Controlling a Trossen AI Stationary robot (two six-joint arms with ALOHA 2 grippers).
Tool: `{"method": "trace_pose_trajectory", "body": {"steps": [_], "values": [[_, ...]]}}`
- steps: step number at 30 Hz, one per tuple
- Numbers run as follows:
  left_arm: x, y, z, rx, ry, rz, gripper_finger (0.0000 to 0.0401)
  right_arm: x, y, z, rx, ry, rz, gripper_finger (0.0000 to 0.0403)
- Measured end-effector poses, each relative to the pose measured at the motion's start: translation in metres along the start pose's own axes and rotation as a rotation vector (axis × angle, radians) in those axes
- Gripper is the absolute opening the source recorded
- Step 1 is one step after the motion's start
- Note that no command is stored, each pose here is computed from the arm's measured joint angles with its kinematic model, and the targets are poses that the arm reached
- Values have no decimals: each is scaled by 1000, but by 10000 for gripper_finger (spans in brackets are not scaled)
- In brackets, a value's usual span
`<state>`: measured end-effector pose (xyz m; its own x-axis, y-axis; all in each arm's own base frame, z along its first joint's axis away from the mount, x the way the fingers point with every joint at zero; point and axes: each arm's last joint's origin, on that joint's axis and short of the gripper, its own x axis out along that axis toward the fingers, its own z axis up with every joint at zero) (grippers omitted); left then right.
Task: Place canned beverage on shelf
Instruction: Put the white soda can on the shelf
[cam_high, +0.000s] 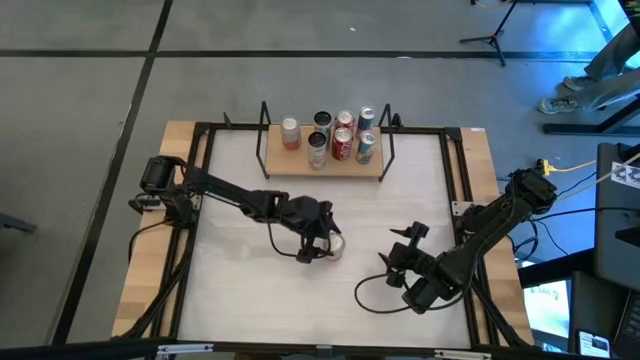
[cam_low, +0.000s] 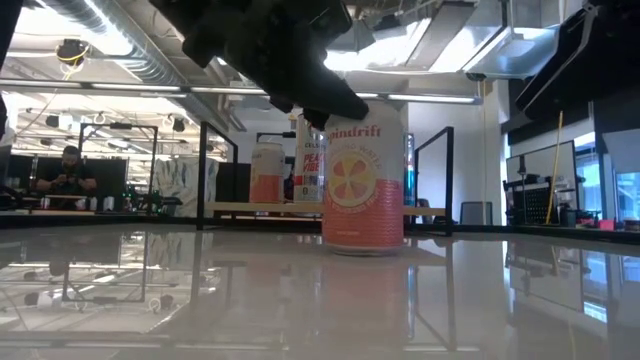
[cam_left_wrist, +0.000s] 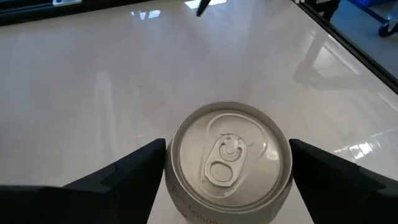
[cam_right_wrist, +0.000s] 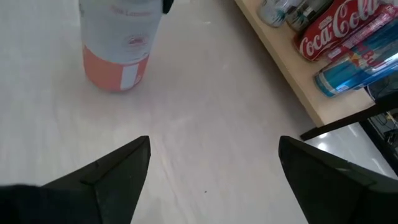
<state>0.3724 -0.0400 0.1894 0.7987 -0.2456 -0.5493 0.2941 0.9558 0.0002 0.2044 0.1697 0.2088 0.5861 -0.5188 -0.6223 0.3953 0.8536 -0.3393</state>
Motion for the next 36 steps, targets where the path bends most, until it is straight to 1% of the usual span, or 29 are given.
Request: {"method": "trace_pose_trajectory", "body": {"steps": [3,7,15,20,22,25,27,33,36], "values": [[5,-2,-1,-1,-12,7,320,0,0,0,3,-10,-3,349],[7,-3,-3,-30,1,15,318,0,1,1,-1,-11,-1,349],[5,-3,-2,-78,2,37,274,0,0,1,0,-35,-14,349],[-6,-6,3,-124,19,83,271,0,0,1,0,-35,-14,349],[-15,-9,8,-124,20,113,271,0,0,1,2,-35,-13,349],[-37,-15,19,-132,11,166,271,0,0,1,2,-35,-12,349],[-53,-18,24,-133,29,201,271,0,0,1,2,-36,-13,349],[-114,-23,38,-144,24,350,271,0,1,1,4,-37,-12,349],[-142,-19,38,-154,40,427,271,0,1,1,4,-37,-12,349]]}}
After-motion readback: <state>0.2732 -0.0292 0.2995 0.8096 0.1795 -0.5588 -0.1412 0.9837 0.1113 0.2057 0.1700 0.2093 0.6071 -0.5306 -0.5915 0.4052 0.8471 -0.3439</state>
